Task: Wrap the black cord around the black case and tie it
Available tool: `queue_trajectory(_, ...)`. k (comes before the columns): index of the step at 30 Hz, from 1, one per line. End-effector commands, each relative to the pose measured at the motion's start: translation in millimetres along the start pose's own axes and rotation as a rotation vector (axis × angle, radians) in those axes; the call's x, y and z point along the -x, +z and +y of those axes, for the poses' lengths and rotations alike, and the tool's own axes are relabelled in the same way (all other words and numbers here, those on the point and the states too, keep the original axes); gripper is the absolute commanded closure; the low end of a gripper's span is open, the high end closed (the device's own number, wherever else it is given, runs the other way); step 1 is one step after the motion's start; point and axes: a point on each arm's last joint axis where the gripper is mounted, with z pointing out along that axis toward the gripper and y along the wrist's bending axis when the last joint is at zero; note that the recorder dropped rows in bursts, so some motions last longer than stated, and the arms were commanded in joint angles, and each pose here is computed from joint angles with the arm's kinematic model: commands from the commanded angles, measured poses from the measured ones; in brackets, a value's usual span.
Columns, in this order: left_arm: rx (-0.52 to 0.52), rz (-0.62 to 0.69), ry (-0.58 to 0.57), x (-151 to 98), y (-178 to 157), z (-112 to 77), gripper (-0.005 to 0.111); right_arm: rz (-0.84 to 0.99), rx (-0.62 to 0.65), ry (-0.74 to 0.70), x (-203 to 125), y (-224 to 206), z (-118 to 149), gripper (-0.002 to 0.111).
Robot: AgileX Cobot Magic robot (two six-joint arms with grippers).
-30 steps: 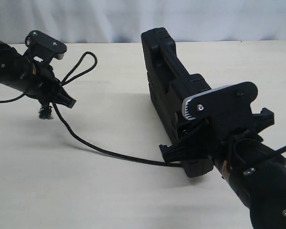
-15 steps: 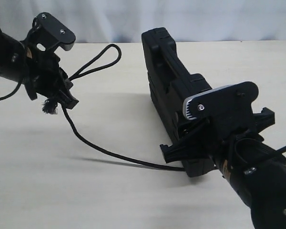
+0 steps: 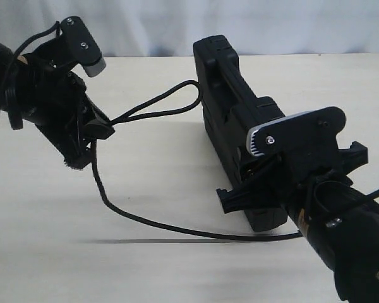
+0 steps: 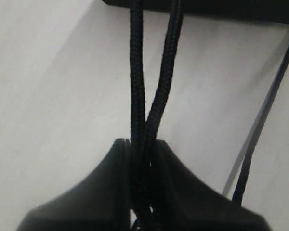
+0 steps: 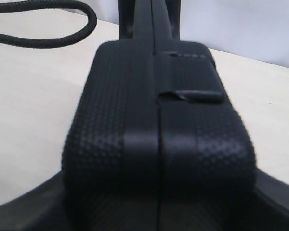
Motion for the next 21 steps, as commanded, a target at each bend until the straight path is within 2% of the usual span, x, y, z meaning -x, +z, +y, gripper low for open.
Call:
queue_trajectory(1,-0.039,-0.048,0.003,4.1,-1.5,-4.6,0.107,-0.04,-0.015,-0.005,5.3,-0.7,-3.3,0.104)
queue_trajectory(2,-0.075,-0.071,0.017,6.1,-1.8,-7.9,0.107,-0.04,-0.015,-0.005,5.3,-0.7,-3.3,0.104)
queue_trajectory(10,-0.104,-0.068,-0.022,6.5,14.3,-4.0,0.107,-0.032,-0.002,-0.005,4.6,-0.7,-2.1,0.104)
queue_trajectory(21,-0.055,-0.111,0.015,11.9,16.5,1.7,0.107,-0.017,0.026,-0.007,3.2,-0.9,0.6,0.104)
